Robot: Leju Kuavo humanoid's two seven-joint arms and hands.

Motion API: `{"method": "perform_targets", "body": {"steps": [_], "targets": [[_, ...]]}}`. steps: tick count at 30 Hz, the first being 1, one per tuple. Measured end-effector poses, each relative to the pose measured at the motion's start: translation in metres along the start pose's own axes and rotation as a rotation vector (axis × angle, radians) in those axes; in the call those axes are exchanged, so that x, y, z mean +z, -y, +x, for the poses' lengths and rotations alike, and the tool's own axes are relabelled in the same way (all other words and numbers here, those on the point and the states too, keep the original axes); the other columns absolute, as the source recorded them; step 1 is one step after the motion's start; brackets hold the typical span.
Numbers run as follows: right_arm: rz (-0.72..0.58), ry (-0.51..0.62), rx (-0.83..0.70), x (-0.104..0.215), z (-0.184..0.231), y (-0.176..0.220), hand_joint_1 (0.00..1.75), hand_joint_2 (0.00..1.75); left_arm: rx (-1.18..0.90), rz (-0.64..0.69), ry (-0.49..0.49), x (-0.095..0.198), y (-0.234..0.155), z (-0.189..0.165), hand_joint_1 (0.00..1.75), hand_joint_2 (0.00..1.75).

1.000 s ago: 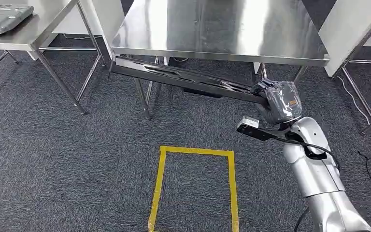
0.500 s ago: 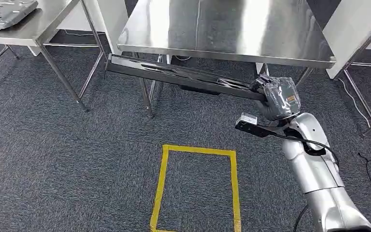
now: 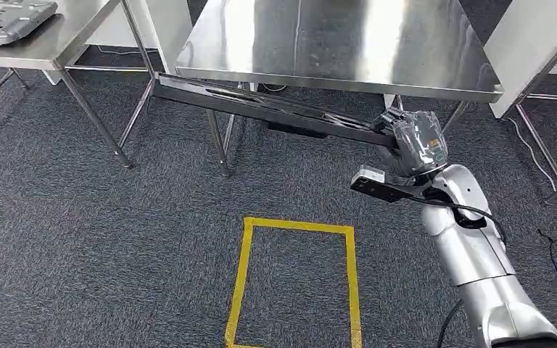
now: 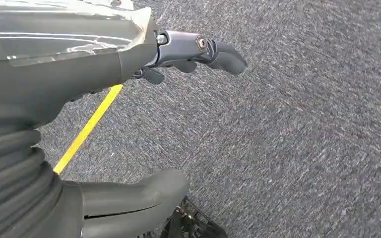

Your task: Take the parts from the cabinet and place them on the table.

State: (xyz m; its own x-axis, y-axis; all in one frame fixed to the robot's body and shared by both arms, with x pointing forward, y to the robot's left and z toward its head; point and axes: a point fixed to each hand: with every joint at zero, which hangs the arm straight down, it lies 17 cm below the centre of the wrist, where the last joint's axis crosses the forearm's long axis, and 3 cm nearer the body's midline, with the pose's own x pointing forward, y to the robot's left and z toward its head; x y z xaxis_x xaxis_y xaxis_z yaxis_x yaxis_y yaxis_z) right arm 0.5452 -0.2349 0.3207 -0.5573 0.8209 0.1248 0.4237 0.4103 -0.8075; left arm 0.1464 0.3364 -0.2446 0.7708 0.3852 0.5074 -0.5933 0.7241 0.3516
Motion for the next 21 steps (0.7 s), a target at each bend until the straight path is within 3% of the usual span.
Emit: {"method": "perform_targets", "body": {"steps": [8,21], "targets": [[-0.012,0.024,0.002,-0.01,0.005,0.008,1.69,1.75,-0.028,0.002,0.0,-0.007,-0.01,0.001,0.0,1.75],[0.023,0.02,0.01,0.002,0.003,-0.004,1.69,1.75,-0.036,0.023,-0.021,-0.01,-0.02,-0.007,0.0,1.75]]}}
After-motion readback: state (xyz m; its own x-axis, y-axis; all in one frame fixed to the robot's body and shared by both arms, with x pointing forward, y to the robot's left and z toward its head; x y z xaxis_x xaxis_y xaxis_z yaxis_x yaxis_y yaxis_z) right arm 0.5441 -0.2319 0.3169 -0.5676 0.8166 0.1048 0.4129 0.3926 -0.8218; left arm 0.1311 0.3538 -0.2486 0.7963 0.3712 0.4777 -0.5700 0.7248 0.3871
